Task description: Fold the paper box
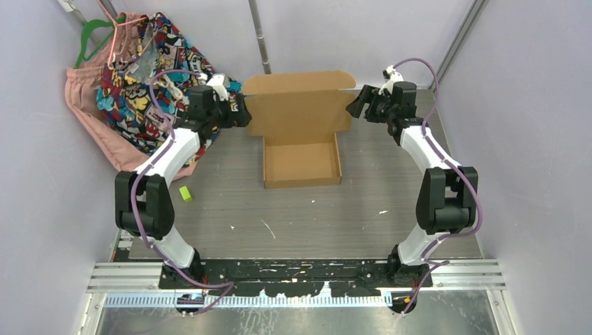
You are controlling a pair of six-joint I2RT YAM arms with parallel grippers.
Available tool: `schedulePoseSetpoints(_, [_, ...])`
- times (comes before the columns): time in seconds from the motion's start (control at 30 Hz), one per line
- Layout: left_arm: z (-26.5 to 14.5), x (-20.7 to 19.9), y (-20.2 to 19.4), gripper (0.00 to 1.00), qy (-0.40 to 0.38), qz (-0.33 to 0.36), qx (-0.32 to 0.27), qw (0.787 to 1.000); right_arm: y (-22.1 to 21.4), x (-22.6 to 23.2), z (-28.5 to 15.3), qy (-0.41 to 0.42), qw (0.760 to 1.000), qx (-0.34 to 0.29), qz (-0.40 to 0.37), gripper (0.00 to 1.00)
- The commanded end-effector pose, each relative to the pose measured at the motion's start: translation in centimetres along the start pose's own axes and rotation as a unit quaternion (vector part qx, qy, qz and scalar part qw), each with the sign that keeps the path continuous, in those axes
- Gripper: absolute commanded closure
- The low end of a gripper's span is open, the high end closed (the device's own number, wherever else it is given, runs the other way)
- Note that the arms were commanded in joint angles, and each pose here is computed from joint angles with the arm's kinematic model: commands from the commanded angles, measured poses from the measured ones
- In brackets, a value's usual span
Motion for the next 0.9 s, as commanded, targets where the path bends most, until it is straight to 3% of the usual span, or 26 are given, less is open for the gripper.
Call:
schedulePoseSetpoints(0.0, [0.0, -0.6, 3.2, 0.02, -0.079, 0.021, -0.067, 0.994, 3.5, 0.8, 0.1, 0.038, 0.994, -0.077, -0.074, 0.18])
schedulePoseSetpoints(0.87, [1.1, -0.8, 5.1, 0.06, -0.112, 0.038, -0.068, 0.991, 5.2, 1.6, 1.1, 0.099, 0.987, -0.077, -0.104, 0.28])
Point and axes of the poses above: each gripper's point midway between its finger pads, its own z axis out along the fingers, its own x axis along the line the jaws close on, y = z × x, the point moved 9 cm from there along -z, back along the fingers, and after that the axes turned 8 degrees about -z, right-handed, at the moved point
